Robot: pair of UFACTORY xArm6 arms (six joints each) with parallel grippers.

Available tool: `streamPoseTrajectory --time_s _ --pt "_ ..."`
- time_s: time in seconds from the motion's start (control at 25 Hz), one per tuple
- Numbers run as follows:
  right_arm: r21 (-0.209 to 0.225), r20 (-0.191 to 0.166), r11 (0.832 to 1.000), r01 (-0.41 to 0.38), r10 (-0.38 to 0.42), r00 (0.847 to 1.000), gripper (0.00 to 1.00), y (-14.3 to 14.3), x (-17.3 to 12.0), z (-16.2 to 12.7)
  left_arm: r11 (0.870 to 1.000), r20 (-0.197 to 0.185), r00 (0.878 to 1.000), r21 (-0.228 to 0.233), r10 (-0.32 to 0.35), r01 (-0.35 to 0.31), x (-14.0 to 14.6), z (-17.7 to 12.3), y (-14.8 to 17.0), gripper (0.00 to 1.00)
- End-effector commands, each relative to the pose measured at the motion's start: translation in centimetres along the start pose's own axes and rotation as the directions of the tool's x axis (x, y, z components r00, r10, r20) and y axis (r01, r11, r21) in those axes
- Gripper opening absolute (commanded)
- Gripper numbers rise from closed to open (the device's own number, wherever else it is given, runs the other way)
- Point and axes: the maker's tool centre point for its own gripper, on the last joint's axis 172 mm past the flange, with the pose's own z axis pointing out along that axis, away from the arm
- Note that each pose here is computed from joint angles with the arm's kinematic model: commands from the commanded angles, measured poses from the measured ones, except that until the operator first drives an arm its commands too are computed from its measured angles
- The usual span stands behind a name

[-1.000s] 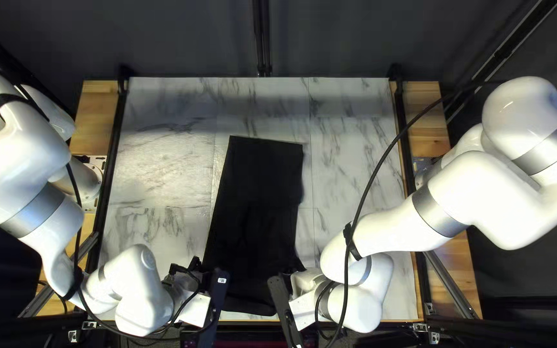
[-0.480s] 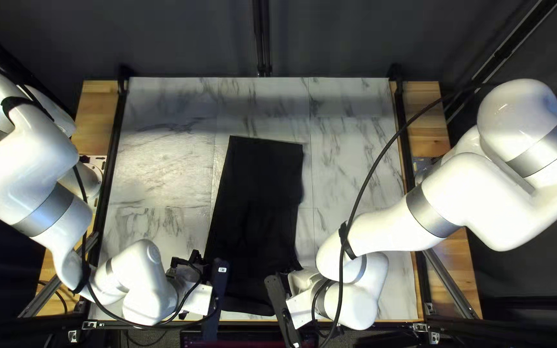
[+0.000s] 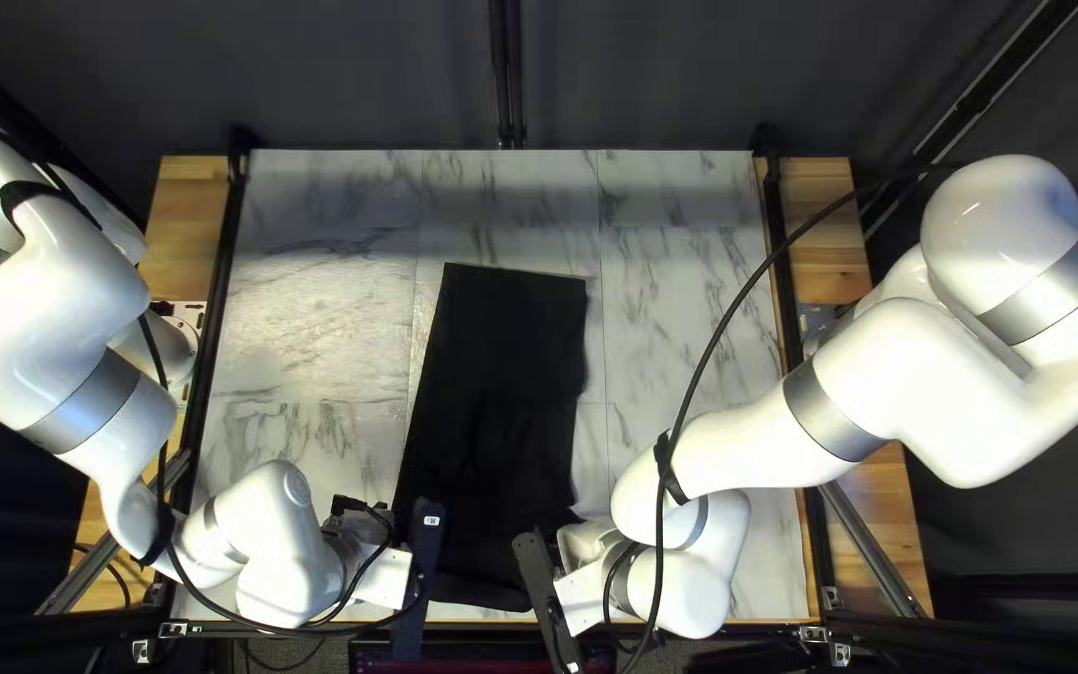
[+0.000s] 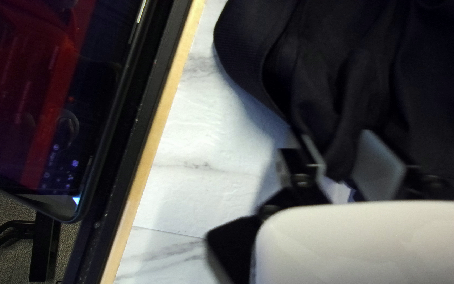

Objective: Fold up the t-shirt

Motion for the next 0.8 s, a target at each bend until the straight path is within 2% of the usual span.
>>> streamPoseTrajectory --time_s 0.04,0.4,0.8 --pt "-0.011 0.0 1.0 0.001 -0.001 1.0 0.0 0.5 -0.1 -0.4 1.0 -0.007 1.0 0.005 0.006 -0.006 0.2 -0.7 -1.1 0.0" --pt "-0.048 0.001 0.999 -0.01 0.01 1.0 0.0 2.3 -0.2 -2.4 0.998 -0.025 0.999 0.054 0.025 -0.024 1.0 -4.0 -5.9 0.01" --pt "-0.103 0.01 0.994 -0.045 0.046 0.999 0.0 6.8 -2.5 -6.4 0.993 -0.059 0.996 0.097 0.072 -0.066 2.9 -7.4 -13.9 0.01"
